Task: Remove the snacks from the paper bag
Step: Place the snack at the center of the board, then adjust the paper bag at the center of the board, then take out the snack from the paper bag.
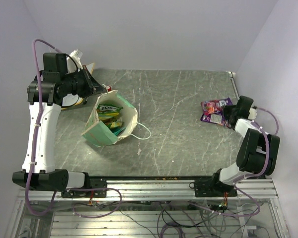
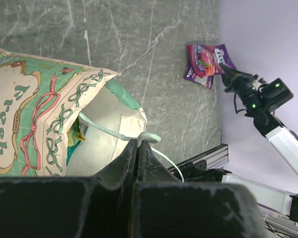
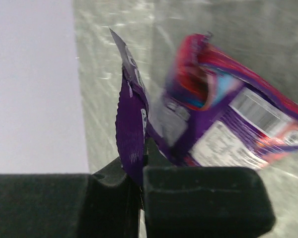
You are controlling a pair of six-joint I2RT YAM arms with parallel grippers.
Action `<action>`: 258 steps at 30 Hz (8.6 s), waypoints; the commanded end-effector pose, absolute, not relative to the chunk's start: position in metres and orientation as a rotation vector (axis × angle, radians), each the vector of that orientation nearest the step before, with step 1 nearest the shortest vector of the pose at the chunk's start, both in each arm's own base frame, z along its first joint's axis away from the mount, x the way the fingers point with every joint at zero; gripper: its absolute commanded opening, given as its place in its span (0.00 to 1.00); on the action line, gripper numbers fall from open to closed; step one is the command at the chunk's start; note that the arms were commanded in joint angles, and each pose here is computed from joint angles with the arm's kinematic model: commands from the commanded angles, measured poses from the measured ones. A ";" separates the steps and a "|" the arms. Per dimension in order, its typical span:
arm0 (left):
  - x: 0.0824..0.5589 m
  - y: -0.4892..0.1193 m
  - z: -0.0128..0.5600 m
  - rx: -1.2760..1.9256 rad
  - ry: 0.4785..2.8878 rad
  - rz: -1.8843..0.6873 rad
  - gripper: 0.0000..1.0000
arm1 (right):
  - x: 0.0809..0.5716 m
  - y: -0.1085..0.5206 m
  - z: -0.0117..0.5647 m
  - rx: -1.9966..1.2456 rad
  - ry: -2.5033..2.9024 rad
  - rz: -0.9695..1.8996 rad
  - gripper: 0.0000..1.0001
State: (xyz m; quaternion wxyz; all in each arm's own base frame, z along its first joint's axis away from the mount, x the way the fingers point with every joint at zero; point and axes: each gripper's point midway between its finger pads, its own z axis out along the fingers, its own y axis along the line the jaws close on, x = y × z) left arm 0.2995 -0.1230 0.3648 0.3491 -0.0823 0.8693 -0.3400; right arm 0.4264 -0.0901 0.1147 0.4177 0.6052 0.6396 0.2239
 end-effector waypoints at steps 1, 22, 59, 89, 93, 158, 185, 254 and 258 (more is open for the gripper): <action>0.295 -0.127 0.381 -0.148 2.207 -0.893 0.07 | 0.420 -0.100 0.121 1.523 1.465 0.511 0.00; 0.292 -0.127 0.380 -0.141 2.213 -0.890 0.07 | 0.358 -0.110 0.042 1.505 1.710 0.130 0.24; 0.257 -0.153 0.379 -0.081 2.165 -1.154 0.07 | 0.314 0.363 0.242 -0.509 2.073 1.222 0.72; 0.225 -0.134 0.358 -0.197 2.208 -1.012 0.07 | 0.106 0.437 0.227 -1.016 2.050 1.178 0.32; 0.225 -0.136 0.354 -0.229 2.214 -1.036 0.07 | 0.096 0.446 0.227 -1.112 2.019 1.131 0.29; 0.228 -0.141 0.367 -0.089 2.241 -1.052 0.07 | 0.180 0.345 0.193 -0.657 2.385 0.877 0.06; 0.251 -0.148 0.372 -0.141 2.186 -1.124 0.07 | 0.166 0.383 0.270 -0.941 1.840 0.613 0.51; 0.254 -0.146 0.371 -0.166 2.157 -1.101 0.07 | 0.213 0.484 0.191 -1.251 1.624 0.436 0.00; 0.260 -0.146 0.373 -0.182 2.138 -1.109 0.07 | 0.207 0.477 0.211 -1.234 1.619 0.468 0.00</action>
